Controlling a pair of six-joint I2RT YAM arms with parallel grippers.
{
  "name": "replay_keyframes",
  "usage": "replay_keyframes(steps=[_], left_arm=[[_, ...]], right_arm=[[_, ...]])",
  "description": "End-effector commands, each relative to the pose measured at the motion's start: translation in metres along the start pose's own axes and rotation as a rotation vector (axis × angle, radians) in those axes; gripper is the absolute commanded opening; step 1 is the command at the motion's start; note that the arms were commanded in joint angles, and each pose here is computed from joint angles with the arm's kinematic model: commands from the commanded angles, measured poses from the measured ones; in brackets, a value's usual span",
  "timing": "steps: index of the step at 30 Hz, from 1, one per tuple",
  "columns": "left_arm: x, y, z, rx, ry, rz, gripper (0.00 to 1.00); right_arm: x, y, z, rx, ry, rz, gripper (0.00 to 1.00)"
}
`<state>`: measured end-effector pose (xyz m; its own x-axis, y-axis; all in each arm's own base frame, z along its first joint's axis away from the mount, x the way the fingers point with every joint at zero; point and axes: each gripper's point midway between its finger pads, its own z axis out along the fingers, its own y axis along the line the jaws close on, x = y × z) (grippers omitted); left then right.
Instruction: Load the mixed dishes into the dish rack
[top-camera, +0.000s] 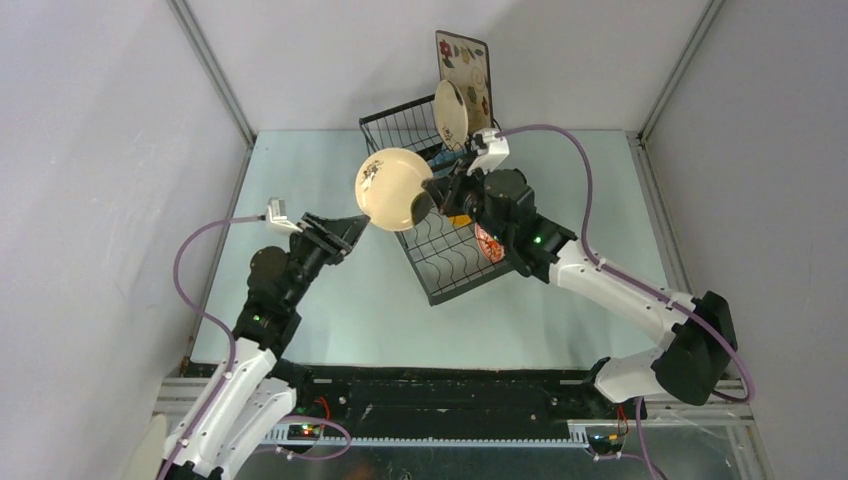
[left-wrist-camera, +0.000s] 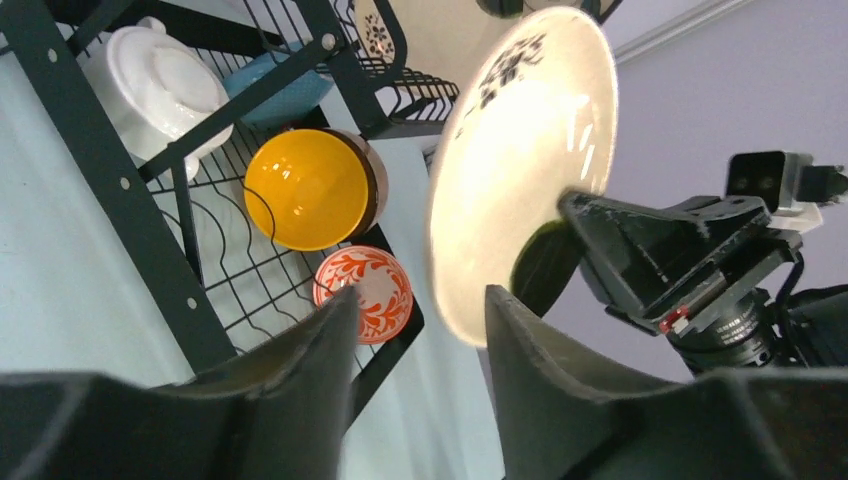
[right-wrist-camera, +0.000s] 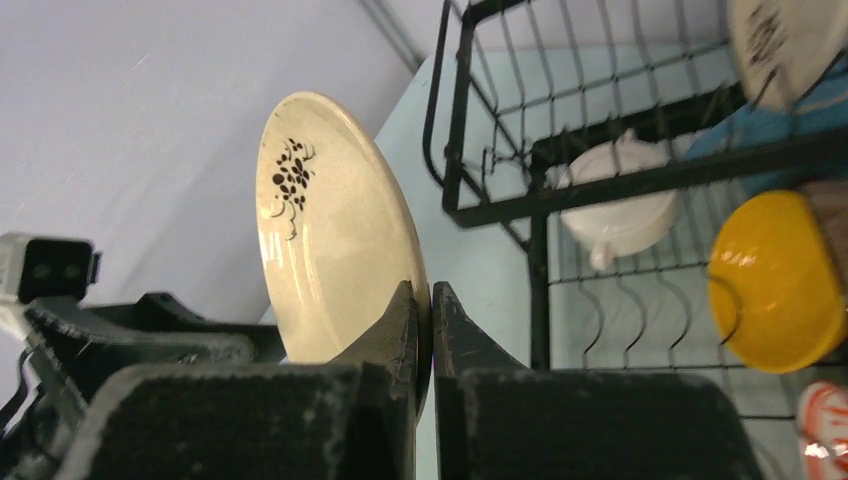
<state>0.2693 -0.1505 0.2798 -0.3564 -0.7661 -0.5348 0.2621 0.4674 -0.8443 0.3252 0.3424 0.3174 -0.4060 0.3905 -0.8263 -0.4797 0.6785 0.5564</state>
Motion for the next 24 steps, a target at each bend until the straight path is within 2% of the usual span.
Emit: replay_keyframes(steps=[1,5,12,20,24], left_arm=[[-0.023,-0.01,-0.009,-0.024,-0.079,0.09,0.63],[-0.025,-0.007,-0.014,-0.034,-0.089,0.152,0.72],[-0.01,0.0,-0.014,-0.038,0.004,0.281,0.76],[-0.005,0.005,-0.02,-0.024,0.008,0.322,0.86],[-0.008,0.007,-0.022,-0.032,-0.012,0.333,0.88]], right_arm=[[-0.092,0.009,-0.01,0.082,-0.218,-0.097,0.0],[-0.144,-0.004,-0.018,0.238,-0.336,-0.259,0.0],[-0.193,-0.024,-0.011,0.555,-0.431,-0.484,0.0],[-0.184,-0.029,0.032,0.796,-0.39,-0.799,0.0],[-0.179,-0.025,0.047,0.838,-0.403,-0.929,0.0]])
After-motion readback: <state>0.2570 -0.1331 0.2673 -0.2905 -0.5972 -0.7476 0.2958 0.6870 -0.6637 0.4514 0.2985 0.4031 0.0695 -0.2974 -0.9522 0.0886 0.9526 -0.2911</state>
